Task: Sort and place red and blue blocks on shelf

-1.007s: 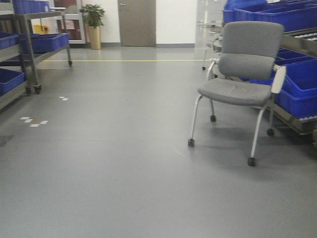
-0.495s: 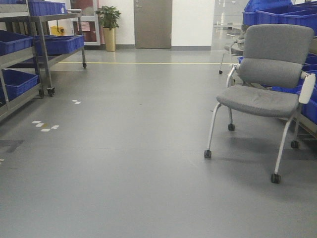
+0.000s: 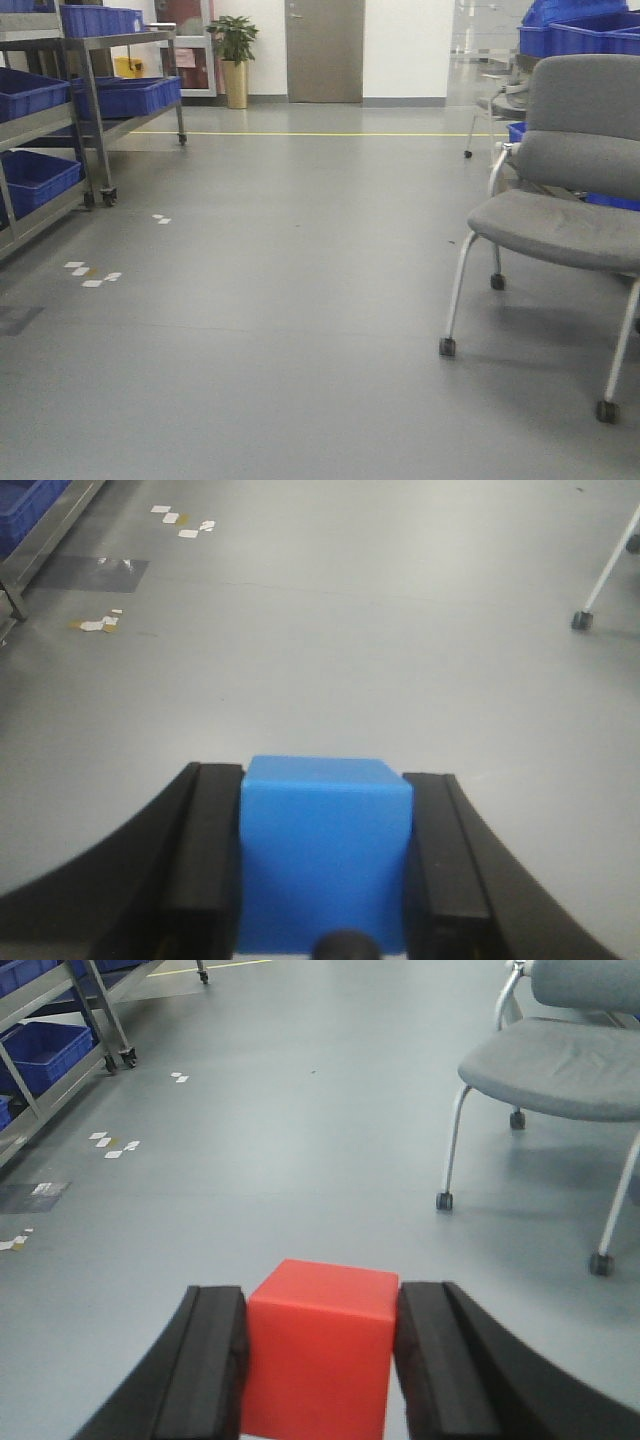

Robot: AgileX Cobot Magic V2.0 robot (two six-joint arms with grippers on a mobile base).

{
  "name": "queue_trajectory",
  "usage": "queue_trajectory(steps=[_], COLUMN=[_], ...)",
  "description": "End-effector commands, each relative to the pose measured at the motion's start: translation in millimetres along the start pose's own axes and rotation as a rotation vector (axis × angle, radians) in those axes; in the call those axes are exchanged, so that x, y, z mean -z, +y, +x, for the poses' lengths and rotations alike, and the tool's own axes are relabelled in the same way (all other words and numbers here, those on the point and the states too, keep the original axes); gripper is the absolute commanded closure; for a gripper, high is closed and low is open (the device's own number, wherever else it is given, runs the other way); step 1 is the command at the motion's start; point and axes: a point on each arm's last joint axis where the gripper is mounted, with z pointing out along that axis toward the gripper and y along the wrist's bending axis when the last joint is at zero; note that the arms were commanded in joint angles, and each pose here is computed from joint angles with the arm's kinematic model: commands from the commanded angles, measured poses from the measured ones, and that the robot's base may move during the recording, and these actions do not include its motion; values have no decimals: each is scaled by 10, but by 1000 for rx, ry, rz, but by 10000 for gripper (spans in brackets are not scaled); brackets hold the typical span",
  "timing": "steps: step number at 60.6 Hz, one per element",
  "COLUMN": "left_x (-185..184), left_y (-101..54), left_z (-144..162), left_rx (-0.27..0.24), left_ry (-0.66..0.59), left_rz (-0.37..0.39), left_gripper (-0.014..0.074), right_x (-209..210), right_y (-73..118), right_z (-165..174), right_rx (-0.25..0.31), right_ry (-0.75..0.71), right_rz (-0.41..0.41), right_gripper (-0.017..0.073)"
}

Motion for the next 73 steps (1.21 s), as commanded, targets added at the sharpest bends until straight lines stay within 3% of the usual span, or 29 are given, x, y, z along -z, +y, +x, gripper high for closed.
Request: queue_trajectory(steps=[1, 73], left_x=[40, 40], left_y=[-13, -13], left_z=[-147, -147], left_rx=[3, 3], left_ry=[-97, -97], left_rz=[13, 13], left_gripper=[470, 470], right_x=[27, 27], right_y=[19, 19], right_z=[-179, -179], right_rx=[9, 9], right_ry=[-119, -119], right_rz=[-2, -2], right_gripper=[510, 510])
